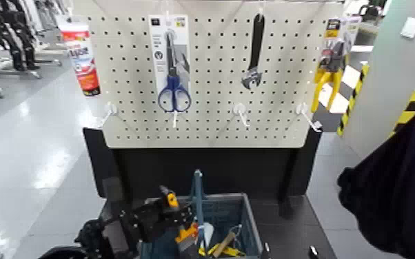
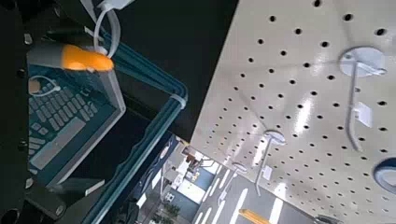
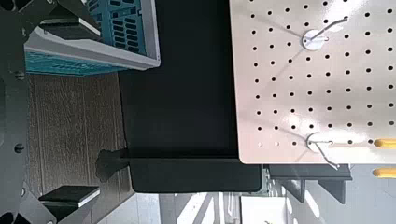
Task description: Put the yellow paint brush into the crate.
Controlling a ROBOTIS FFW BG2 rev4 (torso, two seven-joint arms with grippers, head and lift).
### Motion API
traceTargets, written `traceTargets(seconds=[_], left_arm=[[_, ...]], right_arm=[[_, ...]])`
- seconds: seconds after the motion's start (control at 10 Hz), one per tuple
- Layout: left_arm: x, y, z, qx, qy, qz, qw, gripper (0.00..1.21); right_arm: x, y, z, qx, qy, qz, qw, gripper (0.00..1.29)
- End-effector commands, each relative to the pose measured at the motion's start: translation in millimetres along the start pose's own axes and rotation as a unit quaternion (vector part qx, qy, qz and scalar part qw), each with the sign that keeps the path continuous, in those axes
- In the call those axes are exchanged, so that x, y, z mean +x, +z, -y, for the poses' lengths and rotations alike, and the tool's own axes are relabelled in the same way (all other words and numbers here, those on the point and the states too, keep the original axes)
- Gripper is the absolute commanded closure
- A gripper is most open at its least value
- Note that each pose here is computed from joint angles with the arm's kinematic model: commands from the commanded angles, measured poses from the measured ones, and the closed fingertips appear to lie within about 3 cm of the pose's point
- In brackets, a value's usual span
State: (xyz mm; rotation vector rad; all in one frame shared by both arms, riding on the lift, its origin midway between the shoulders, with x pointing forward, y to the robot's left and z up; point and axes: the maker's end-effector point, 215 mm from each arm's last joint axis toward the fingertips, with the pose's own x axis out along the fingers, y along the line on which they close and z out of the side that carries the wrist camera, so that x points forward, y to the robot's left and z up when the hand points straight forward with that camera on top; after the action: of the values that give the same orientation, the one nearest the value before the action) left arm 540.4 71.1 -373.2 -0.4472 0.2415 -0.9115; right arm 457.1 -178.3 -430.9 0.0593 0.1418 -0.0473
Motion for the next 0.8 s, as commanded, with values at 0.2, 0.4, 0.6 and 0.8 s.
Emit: traceTargets(seconds=[0.2, 0.4, 0.6, 0.8], left_arm=[[-20, 59, -0.9, 0.080, 0.057, 0.043, 0.994, 0.08], [-43, 78, -7.0, 0.119, 0.108, 0.059, 0.985, 0.08], [-68, 81, -17.0, 0.158, 0.173, 0.061, 0.970, 0.08], [-86, 85, -18.3, 0.195, 0.222, 0.075, 0.952, 0.09]], right_arm=[[0, 0, 0.8, 0.000, -0.002, 0.000, 1.0000, 0.13], [-1, 0, 0.8, 0.000, -0.002, -0.001, 1.0000, 0.13], [-1, 1, 2.2, 0.001, -0.002, 0.000, 1.0000, 0.13], [0, 2, 1.6, 0.002, -0.001, 0.002, 1.0000, 0.13]])
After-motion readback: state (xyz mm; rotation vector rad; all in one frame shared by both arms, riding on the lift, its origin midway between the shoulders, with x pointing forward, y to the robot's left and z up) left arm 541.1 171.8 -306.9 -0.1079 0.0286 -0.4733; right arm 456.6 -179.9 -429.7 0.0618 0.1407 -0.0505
